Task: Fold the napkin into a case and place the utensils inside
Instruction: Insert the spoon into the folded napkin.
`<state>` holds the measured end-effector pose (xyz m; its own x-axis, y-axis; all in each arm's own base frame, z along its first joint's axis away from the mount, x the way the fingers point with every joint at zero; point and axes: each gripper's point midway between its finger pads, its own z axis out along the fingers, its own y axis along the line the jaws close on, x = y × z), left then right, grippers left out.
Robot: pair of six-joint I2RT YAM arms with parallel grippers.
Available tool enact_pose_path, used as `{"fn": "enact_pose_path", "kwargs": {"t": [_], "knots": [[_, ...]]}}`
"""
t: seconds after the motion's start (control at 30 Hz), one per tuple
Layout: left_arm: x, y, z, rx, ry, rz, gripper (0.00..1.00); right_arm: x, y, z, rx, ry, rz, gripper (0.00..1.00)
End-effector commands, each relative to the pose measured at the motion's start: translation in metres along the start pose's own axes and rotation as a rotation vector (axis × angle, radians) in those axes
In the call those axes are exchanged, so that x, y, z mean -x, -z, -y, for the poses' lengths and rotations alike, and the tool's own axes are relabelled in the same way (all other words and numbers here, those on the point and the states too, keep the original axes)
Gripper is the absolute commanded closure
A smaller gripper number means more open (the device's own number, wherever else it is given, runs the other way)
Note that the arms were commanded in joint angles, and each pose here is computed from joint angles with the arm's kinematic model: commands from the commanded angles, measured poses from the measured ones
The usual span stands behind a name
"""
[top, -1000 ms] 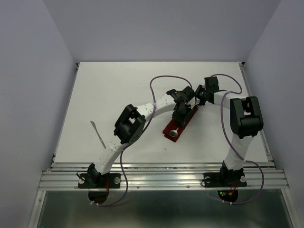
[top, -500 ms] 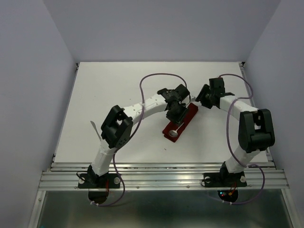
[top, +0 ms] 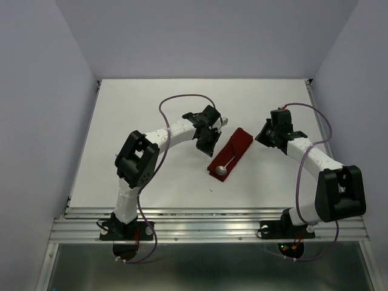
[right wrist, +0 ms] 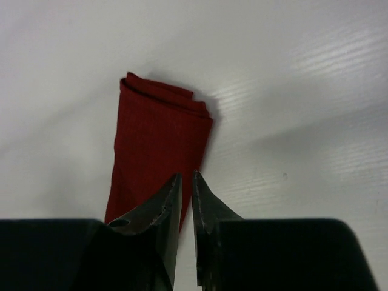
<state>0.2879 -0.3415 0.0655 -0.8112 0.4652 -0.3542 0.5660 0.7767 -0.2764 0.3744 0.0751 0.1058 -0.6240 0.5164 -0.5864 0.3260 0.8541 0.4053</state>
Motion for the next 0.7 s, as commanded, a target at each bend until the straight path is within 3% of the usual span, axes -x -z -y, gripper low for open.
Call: {"fn": "enact_pose_path", "kwargs": {"t": [0.0,0.4,0.53,0.67], "knots": [[0.018,0.021,-0.014,-0.010,0.079,0.104,1.00,-0.035,0.000,0.018,-0.045,0.012,-0.066,0.85],[0.023,0.078,-0.103,0.132,0.326,0.283,1.00,-0.065,-0.057,-0.012,-0.042,0.127,-0.192,0.86],[0.018,0.085,-0.110,0.143,0.335,0.291,1.00,-0.053,-0.080,-0.072,0.035,0.196,-0.184,0.85],[0.013,0.080,-0.110,0.135,0.340,0.278,1.00,-0.045,-0.110,-0.101,0.049,0.216,-0.205,0.84]]}}
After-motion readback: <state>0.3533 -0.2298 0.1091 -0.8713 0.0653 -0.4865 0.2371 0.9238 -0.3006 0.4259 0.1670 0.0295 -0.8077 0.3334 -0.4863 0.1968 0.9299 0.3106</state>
